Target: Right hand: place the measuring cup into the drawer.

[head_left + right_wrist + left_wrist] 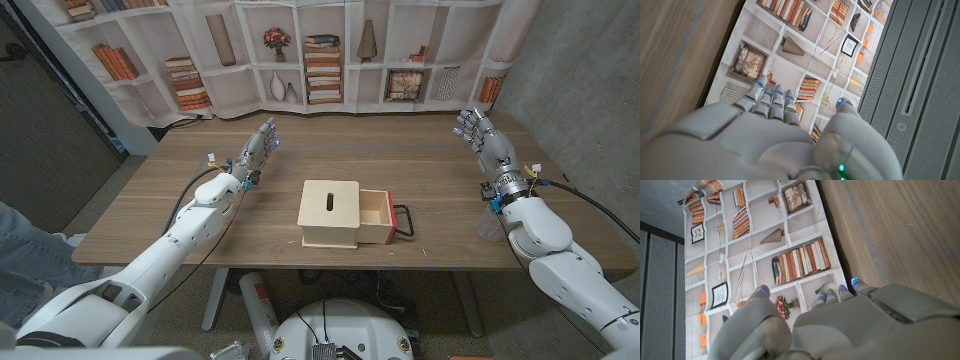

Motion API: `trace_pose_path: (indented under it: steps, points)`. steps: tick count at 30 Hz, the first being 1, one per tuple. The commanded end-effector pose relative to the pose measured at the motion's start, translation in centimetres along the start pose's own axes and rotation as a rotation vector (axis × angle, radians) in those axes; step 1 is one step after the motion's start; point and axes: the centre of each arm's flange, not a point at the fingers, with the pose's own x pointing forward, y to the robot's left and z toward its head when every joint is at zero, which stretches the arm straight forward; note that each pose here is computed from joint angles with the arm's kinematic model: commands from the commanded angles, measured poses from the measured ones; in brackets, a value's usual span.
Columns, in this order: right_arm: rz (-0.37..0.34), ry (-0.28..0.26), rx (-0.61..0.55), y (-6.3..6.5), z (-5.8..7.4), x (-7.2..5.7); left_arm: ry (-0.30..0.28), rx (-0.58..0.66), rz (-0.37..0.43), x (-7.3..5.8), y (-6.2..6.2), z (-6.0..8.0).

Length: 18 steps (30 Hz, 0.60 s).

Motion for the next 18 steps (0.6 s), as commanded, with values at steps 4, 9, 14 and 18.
trace_pose_path:
  steps: [4, 9, 14, 18]
  points:
    - [-0.038, 0.004, -0.022, -1.3, 0.2, -1.6, 0.003, 0.005, -0.017, 0.3, -0.6, 0.3]
    - [-0.059, 0.008, -0.035, -2.0, 0.3, -2.2, 0.005, 0.003, -0.023, 0.4, -0.9, 0.3]
    - [-0.078, 0.013, -0.038, -2.5, 0.3, -2.6, 0.002, 0.001, -0.025, 0.4, -1.1, 0.3]
    - [-0.076, 0.013, -0.031, -3.1, 0.2, -2.9, 0.002, 0.004, -0.029, 0.4, -1.2, 0.4]
